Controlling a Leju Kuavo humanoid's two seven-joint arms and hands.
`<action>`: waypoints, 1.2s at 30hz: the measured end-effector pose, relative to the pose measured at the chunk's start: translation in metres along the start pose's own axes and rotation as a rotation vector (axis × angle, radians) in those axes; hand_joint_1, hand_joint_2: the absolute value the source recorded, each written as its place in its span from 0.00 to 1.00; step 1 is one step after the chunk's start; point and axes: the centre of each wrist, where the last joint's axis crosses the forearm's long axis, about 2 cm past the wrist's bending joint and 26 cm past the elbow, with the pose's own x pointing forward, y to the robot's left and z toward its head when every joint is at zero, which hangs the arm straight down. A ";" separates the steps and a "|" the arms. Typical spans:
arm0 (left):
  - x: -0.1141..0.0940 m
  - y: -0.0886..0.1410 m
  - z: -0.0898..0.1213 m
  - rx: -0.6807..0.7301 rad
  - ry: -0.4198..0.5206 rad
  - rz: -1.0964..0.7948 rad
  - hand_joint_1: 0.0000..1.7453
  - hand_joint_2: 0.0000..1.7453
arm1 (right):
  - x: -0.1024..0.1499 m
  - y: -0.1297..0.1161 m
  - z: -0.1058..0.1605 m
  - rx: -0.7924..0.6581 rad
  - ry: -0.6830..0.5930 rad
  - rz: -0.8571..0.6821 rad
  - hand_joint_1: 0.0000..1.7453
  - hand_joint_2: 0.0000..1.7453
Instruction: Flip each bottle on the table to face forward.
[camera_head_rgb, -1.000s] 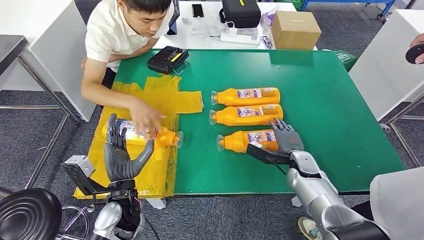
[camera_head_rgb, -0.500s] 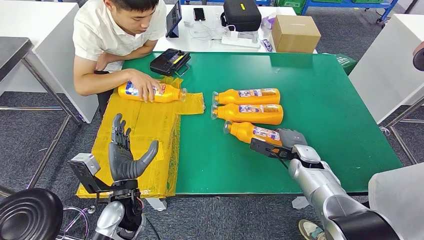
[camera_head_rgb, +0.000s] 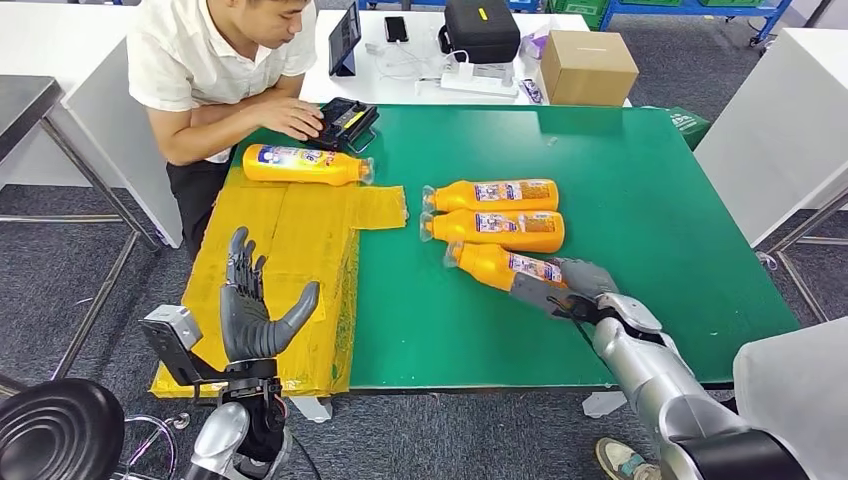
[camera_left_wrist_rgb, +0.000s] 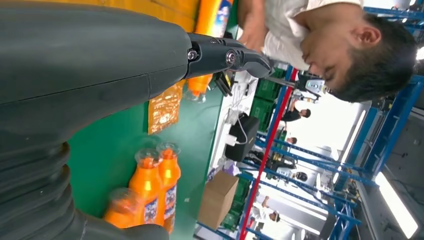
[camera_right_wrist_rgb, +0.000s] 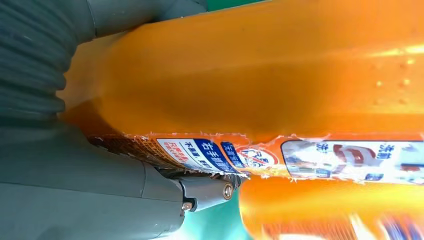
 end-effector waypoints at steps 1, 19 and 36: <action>-0.001 0.000 0.000 -0.001 0.026 0.028 0.00 1.00 | 0.001 0.005 0.001 -0.010 -0.071 -0.079 1.00 1.00; -0.044 -0.009 0.048 -0.248 0.410 0.282 0.00 1.00 | 0.131 0.066 0.017 -0.158 -0.655 -0.817 1.00 1.00; -0.037 -0.021 0.037 -0.294 0.407 0.345 0.00 1.00 | 0.213 0.080 0.006 -0.019 -0.821 -0.485 1.00 1.00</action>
